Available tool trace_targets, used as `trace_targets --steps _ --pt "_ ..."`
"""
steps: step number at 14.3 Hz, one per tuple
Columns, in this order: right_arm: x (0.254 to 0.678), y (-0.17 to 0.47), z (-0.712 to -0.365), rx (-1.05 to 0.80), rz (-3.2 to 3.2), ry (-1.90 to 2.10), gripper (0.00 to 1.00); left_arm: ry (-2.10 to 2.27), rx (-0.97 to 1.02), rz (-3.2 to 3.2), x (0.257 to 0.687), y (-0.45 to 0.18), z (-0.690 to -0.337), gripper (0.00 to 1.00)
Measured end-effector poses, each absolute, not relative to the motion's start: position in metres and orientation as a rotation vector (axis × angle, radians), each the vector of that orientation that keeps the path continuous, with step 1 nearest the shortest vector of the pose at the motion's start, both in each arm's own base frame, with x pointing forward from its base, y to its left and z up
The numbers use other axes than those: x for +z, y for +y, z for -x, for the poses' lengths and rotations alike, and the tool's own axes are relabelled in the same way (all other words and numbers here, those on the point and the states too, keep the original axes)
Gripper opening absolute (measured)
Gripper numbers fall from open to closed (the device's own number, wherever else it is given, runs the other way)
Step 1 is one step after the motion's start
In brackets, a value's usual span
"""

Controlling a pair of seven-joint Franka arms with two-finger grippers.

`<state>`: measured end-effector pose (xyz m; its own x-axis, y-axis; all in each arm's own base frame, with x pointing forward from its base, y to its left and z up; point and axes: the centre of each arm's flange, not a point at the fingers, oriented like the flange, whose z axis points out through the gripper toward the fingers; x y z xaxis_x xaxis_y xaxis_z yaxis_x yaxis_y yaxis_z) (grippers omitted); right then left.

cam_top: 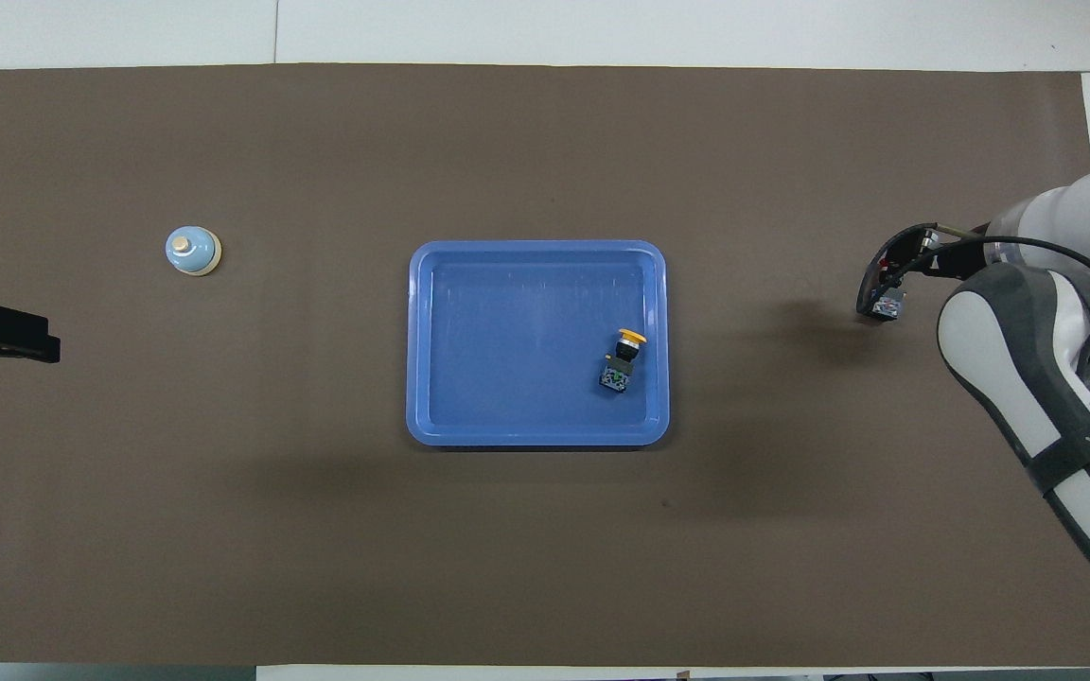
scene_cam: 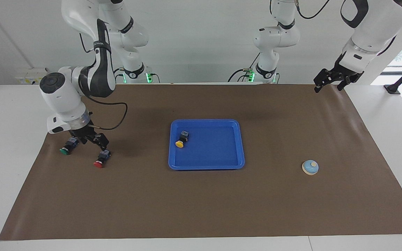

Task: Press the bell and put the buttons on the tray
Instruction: 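Return the right gripper to the red-capped button and grasp it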

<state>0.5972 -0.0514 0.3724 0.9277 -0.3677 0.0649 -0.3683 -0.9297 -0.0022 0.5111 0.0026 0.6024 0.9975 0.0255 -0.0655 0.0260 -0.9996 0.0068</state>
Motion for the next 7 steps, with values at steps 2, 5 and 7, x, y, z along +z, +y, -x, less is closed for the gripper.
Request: trace_targets --steps 2,5,7 --pt "0.346 -0.049 -0.601 0.117 -3.078 -0.577 1.0 0.04 -0.102 -3.132 0.602 0.003 -0.511 1.0" --pt "0.314 -0.048 -0.601 0.114 -3.092 -0.481 1.0 0.04 -0.102 -3.132 0.602 0.003 -0.511 1.0" --pt "0.301 -0.051 -0.597 0.149 -3.099 -0.417 1.0 0.04 -0.102 -3.132 0.602 0.003 -0.511 1.0"
